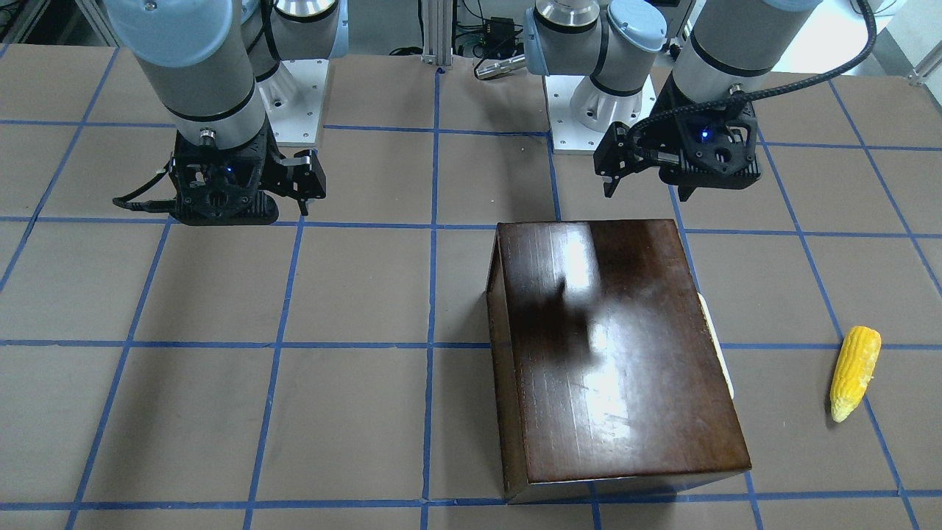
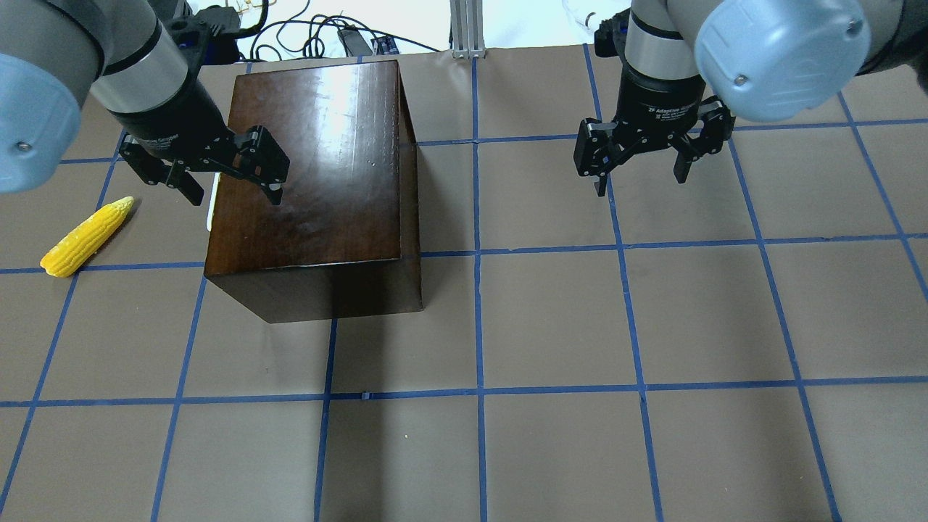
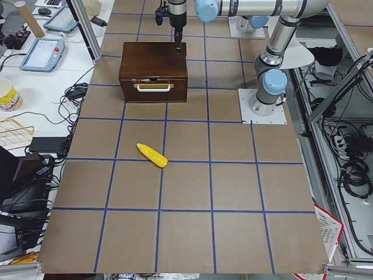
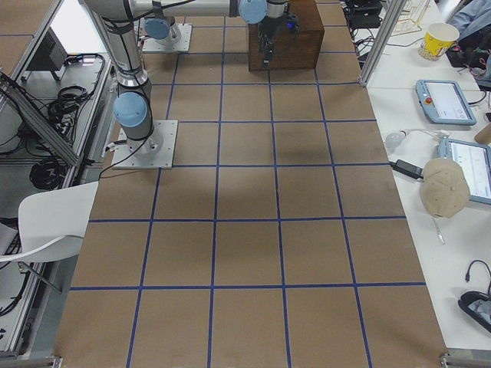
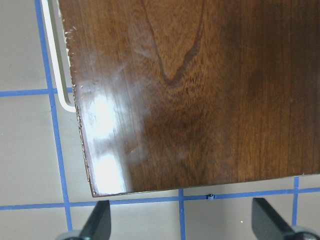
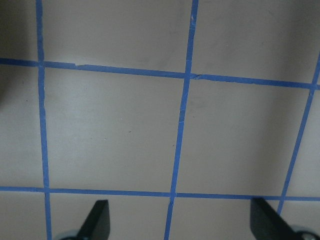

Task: Open drawer and put corn inside

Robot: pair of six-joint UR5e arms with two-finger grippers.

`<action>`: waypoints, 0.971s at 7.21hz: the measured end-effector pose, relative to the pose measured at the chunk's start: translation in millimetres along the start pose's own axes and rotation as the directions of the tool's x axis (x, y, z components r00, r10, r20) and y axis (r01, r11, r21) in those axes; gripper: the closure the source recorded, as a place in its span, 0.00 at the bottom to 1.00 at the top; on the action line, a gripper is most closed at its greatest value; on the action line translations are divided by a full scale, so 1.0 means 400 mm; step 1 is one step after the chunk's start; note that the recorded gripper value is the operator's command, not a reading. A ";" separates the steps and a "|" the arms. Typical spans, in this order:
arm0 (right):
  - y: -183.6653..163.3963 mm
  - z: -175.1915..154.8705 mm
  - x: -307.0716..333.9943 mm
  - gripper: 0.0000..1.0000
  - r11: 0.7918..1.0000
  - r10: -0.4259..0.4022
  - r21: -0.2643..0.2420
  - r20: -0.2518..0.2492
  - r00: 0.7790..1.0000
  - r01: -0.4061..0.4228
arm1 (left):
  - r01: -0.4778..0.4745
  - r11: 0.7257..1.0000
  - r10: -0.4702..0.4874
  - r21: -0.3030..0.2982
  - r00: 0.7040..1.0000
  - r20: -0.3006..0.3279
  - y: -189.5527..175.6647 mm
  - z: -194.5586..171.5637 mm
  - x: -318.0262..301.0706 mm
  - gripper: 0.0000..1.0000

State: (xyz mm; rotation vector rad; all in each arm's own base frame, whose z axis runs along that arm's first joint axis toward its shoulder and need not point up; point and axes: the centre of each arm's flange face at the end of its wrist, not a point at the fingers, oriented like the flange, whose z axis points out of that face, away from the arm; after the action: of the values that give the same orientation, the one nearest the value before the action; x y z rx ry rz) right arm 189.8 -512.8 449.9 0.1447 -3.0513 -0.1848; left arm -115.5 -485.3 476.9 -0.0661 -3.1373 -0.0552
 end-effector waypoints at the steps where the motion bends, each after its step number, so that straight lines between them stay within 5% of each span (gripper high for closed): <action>1: 0.000 0.000 0.000 0.00 1.000 0.000 0.000 0.000 1.000 0.000 | 0.000 1.000 0.000 -0.003 1.000 0.000 0.003 -0.001 0.000 0.00; 7: 0.000 0.000 0.000 0.00 1.000 0.000 0.000 0.000 1.000 0.000 | 0.008 1.000 -0.008 -0.001 1.000 0.014 0.001 -0.020 -0.015 0.00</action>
State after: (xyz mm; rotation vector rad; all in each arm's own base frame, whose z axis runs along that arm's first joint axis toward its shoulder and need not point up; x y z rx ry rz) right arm 189.8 -512.8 449.9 0.1446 -3.0514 -0.1847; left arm -109.4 -485.3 484.8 -0.0536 -3.1513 -0.0569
